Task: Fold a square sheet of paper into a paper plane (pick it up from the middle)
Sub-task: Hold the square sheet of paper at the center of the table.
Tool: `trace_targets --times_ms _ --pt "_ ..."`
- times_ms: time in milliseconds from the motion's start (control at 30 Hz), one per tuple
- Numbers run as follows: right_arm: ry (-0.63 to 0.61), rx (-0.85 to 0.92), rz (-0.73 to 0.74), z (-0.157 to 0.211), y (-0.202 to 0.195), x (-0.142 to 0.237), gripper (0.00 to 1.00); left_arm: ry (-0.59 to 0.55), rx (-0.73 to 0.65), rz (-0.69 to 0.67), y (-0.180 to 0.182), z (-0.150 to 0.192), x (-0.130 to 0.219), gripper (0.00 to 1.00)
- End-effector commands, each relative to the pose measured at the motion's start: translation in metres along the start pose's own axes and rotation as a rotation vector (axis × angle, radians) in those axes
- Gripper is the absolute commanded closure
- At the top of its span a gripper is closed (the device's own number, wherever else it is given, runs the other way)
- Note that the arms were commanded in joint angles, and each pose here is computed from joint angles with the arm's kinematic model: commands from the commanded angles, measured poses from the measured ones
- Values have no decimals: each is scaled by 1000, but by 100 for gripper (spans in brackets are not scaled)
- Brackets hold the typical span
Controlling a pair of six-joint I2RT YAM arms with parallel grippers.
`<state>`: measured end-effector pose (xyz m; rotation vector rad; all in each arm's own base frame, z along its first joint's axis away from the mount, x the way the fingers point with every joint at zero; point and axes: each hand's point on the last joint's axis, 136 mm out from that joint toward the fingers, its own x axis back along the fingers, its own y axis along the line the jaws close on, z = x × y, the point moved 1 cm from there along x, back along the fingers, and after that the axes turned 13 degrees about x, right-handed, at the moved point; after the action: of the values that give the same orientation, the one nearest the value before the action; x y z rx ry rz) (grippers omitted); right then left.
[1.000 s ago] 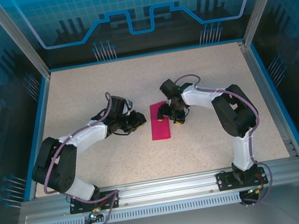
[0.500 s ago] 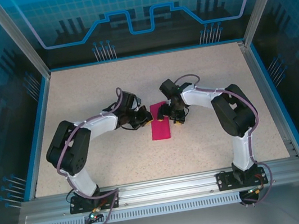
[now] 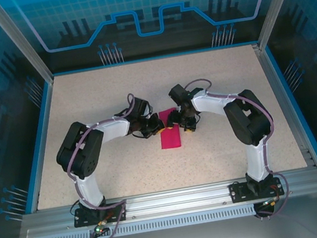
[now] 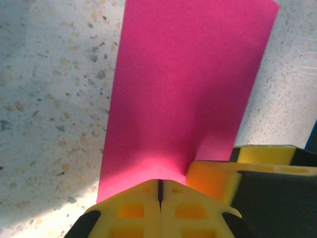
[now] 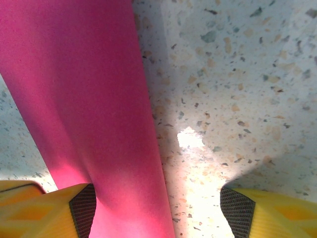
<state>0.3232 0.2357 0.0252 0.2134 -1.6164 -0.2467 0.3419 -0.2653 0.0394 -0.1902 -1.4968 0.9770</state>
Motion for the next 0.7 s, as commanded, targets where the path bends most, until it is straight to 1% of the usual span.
trace_targets --times_ms 0,200,333,433,667 --pt "94 -9 136 23 -36 -40 26 23 -5 11 -6 2 -8 100" --pt "94 -9 127 22 -34 -39 26 22 9 -45 10 3 -15 100" --pt "71 7 88 17 -25 -33 25 18 10 -88 23 5 -18 100" --pt "27 35 44 8 -13 -17 25 17 11 -111 30 5 -20 100" --pt "-169 102 -102 -15 12 50 21 20 1 -136 38 6 -22 100"
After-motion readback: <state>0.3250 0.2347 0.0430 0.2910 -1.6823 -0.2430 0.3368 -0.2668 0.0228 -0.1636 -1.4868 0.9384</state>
